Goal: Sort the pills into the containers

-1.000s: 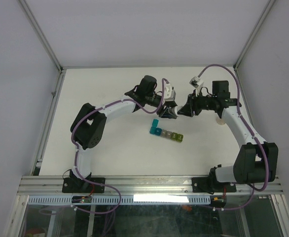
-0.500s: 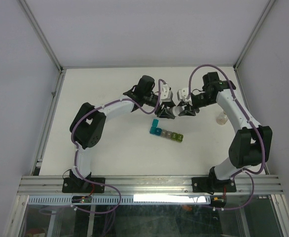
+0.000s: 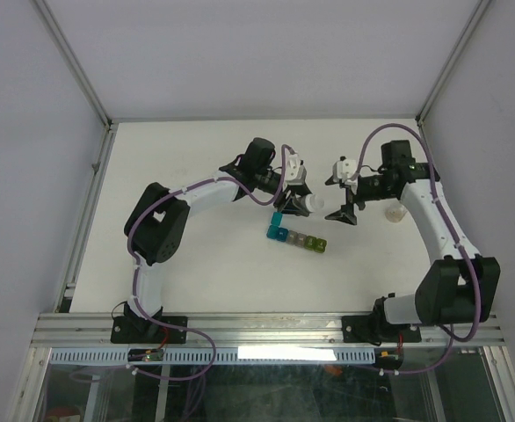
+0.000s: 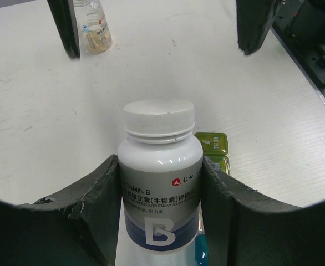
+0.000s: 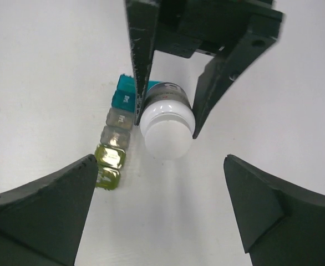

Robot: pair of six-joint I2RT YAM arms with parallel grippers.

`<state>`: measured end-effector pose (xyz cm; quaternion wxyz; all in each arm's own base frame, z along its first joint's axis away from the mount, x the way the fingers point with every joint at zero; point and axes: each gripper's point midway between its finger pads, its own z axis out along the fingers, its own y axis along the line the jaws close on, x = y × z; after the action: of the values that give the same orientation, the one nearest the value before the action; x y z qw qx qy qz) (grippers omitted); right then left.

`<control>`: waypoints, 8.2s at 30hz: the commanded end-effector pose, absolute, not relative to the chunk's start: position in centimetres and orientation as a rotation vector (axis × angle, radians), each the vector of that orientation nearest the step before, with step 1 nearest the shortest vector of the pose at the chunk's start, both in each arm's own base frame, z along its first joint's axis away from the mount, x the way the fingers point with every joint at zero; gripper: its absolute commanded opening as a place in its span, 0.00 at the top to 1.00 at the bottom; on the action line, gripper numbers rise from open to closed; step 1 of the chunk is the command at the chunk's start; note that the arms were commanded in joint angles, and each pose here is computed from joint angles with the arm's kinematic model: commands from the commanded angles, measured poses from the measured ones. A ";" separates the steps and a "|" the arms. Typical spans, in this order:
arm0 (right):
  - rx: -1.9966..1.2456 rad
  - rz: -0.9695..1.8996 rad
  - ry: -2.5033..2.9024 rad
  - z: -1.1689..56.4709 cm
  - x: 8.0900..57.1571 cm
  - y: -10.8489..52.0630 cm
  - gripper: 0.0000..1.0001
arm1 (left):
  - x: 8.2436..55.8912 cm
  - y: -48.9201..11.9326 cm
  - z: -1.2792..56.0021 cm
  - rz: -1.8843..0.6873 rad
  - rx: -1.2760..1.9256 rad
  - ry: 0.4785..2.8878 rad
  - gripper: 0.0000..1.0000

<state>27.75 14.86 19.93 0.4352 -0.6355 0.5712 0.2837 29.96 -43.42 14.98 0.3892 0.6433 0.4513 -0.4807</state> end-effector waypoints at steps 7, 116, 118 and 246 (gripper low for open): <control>-0.891 1.064 1.814 21.2 29.2 15.5 0.02 | 30.1 -43.4 18.8 -1.188 1.630 1.010 1.00; -1.448 0.528 1.423 21.0 28.3 16.8 0.06 | 31.1 -43.7 17.0 -1.297 1.616 1.027 1.00; -1.434 0.531 1.438 20.8 28.6 17.2 0.06 | 31.2 -43.7 17.0 -1.299 1.615 1.030 1.00; -1.803 0.727 0.777 20.8 14.3 24.7 0.82 | 13.4 -37.4 17.8 -1.445 1.414 1.552 0.34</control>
<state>13.88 24.10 18.17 0.4690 -0.7532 0.3445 0.3067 13.31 -37.22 17.11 0.2722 0.5322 0.5898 -0.5430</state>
